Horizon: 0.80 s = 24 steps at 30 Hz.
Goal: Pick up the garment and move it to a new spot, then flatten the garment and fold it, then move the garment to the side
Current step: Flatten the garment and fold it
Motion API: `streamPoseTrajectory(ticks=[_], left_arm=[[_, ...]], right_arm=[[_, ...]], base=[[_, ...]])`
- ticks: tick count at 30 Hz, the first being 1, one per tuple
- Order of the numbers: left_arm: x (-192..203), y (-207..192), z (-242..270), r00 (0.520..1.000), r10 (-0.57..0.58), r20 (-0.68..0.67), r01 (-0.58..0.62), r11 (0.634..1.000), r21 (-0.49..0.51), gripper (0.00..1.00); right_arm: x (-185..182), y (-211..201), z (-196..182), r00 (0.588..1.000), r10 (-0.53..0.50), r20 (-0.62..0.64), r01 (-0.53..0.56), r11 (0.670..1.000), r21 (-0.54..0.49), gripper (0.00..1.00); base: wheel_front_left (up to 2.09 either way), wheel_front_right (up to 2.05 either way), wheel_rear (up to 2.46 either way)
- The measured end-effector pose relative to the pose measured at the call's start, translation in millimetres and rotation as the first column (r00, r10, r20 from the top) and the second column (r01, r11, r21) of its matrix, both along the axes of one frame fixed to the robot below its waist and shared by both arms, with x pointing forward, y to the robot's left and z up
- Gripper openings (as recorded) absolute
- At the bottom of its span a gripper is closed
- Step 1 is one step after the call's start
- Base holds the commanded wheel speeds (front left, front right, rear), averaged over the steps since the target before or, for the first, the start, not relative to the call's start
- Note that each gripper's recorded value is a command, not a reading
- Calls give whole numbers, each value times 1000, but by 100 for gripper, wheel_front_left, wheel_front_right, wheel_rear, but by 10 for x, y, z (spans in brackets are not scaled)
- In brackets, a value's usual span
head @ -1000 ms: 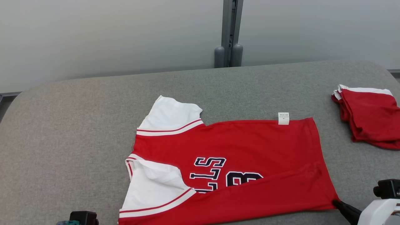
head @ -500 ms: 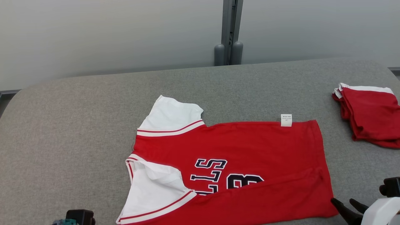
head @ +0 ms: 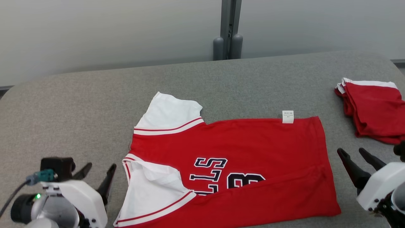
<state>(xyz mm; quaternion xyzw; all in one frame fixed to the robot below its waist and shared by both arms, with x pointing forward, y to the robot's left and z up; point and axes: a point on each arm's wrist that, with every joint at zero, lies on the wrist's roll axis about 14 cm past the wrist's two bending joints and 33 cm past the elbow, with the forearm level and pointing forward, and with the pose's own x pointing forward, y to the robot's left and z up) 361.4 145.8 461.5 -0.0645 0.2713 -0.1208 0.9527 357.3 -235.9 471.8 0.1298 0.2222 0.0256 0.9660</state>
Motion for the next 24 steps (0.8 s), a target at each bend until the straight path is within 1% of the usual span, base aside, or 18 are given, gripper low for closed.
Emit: streamPoseTrajectory(ticks=[2,3,4,8,12,14,19,24], left_arm=[[198,-12,108,999,-7,46,7,1000,-3,100],[273,-18,117,998,-23,52,22,1000,15,100],[348,-12,112,998,-35,54,33,999,33,100],[662,-99,92,995,-92,39,90,994,57,100],[968,-185,22,990,-143,1,142,987,77,100],[1115,-194,-36,985,-172,-17,172,977,122,100],[1419,-347,-154,972,-225,-64,232,964,130,100],[1609,-491,-324,950,-282,-136,298,947,123,100]], right_arm=[[131,22,66,999,-3,32,3,1000,0,100],[190,32,72,999,-3,35,3,1000,-1,100],[252,44,79,999,-2,41,2,1000,4,100],[518,31,96,998,-17,59,16,1000,16,100],[727,-41,-26,999,-41,27,40,999,16,100],[836,-78,-88,999,-49,11,49,999,9,100],[1014,-104,-308,997,-52,-65,52,999,6,100],[1173,-50,-476,993,-31,-118,32,999,14,100]], base=[[0,0,0],[0,0,0],[0,0,0],[0,0,0],[0,0,0],[0,0,0],[0,0,0],[0,0,0]])
